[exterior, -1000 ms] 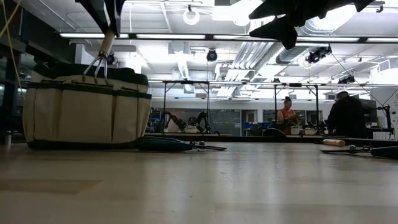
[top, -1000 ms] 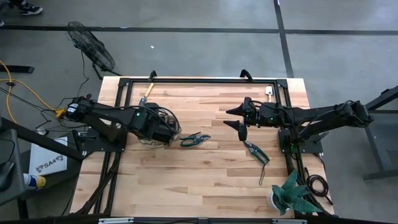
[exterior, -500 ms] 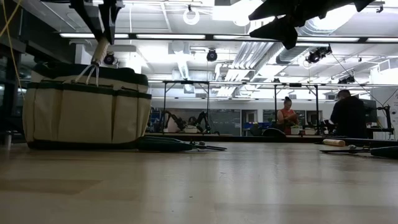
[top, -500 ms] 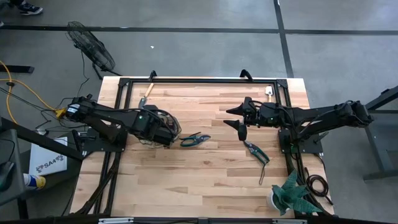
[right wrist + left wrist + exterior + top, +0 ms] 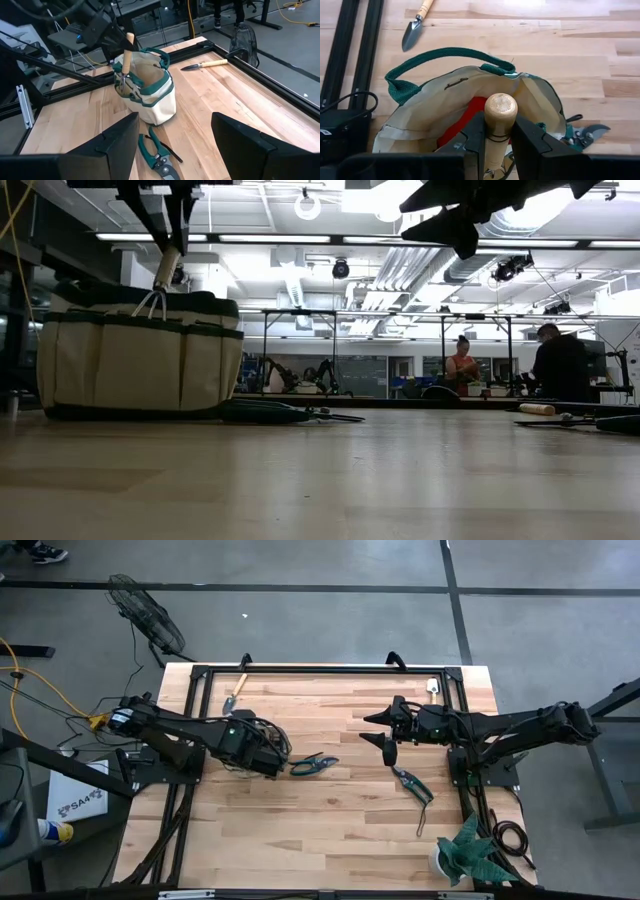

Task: Pick & Place Garden tools in Gardening bag
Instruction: Put the light brown hand rake into the white gardening bag

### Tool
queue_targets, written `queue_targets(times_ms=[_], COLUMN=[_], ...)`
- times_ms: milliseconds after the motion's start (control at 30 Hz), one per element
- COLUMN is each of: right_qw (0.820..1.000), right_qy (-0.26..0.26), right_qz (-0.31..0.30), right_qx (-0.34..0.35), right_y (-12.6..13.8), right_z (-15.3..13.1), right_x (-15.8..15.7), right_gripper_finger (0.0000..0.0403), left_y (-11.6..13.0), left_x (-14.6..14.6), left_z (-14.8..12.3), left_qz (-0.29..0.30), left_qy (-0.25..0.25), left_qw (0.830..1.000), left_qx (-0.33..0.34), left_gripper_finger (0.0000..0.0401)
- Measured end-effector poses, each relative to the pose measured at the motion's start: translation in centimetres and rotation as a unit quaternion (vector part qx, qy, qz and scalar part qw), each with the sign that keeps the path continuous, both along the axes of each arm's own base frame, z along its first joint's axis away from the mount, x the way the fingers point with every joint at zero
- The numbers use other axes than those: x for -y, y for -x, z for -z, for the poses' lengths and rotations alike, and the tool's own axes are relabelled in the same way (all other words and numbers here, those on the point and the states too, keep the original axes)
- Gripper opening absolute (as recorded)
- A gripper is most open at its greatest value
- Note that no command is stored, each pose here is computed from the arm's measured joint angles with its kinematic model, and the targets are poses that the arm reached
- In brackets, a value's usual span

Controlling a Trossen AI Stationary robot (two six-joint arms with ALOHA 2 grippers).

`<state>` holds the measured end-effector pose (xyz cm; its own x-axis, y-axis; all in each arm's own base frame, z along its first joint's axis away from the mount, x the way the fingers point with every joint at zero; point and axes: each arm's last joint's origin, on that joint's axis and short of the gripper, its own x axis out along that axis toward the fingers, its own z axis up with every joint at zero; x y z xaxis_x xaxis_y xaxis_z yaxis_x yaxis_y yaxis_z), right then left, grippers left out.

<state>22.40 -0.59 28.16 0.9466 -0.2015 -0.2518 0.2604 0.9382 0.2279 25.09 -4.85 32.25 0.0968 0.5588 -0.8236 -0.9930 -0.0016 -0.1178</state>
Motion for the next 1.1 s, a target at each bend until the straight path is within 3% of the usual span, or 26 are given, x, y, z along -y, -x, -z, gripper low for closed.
queue_targets(times_ms=[500, 1100], right_qw=[1.0, 1.0], right_qy=[0.002, 0.004], right_qz=[0.0, 0.003], right_qx=[-0.001, -0.002], right_y=[0.0, 0.0], right_z=[0.0, 0.0], right_x=[0.0, 0.0], right_gripper_finger=[0.024, 0.024], left_y=[-0.5, 0.0], left_x=[0.6, 3.8], left_z=[1.6, 1.5], left_qz=[-0.002, 0.104], left_qy=[-0.016, -0.093], left_qw=[1.0, 0.99], left_qx=[-0.02, -0.023], left_gripper_finger=[0.0058, 0.0058])
